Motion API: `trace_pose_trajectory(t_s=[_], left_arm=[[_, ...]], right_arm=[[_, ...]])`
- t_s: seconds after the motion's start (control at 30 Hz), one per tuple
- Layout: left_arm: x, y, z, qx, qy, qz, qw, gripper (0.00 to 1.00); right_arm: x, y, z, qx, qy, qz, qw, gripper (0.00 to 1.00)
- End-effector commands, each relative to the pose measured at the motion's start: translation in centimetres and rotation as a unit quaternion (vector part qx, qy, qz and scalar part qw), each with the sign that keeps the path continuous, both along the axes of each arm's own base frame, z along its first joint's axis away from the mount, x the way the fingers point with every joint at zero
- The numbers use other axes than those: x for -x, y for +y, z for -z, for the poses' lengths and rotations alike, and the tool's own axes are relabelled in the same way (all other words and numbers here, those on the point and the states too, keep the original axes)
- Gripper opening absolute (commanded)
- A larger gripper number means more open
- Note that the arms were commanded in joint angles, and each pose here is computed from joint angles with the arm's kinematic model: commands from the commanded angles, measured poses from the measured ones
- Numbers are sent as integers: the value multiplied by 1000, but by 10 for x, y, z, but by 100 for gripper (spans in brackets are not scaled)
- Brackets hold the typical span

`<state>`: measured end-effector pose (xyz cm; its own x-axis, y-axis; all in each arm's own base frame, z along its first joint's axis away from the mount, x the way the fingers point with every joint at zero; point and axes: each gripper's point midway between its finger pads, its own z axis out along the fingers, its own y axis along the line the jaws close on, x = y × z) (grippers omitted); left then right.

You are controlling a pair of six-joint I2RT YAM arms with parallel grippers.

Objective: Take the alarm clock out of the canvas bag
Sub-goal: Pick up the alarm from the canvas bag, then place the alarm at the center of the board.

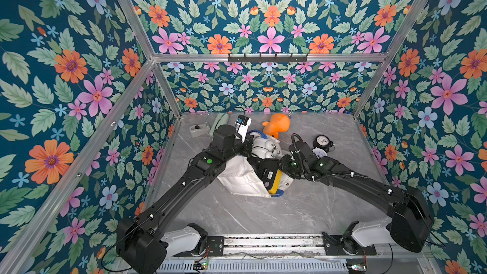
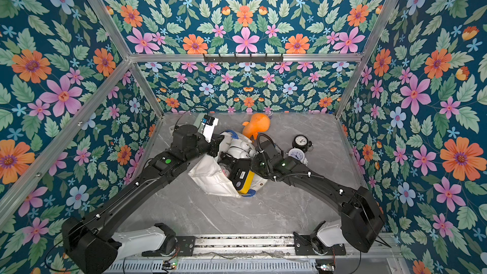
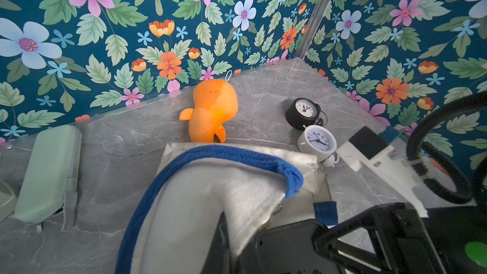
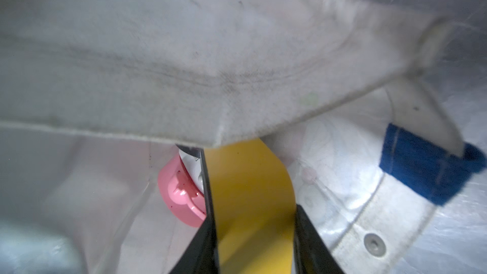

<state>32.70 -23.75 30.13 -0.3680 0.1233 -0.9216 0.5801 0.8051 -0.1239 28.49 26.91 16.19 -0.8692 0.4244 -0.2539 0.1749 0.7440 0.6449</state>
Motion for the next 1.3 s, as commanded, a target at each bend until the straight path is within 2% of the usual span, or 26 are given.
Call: trace_pose_trajectory(t_s=[0.0, 0.73, 0.93, 1.27], left_arm=[[-6, -3, -30, 29, -46, 0, 999, 0], [-16, -1, -30, 19, -43, -23, 999, 0], [-16, -5, -30, 24, -40, -16, 999, 0], [-17, -6, -28, 25, -36, -14, 999, 0]], right_arm=[[-13, -9, -15, 17, -45, 16, 999, 19], [-9, -34, -71, 73, -135, -37, 987, 19], [-9, -16, -53, 54, -100, -64, 991, 20], [-9, 6, -26, 11, -42, -92, 995, 27]])
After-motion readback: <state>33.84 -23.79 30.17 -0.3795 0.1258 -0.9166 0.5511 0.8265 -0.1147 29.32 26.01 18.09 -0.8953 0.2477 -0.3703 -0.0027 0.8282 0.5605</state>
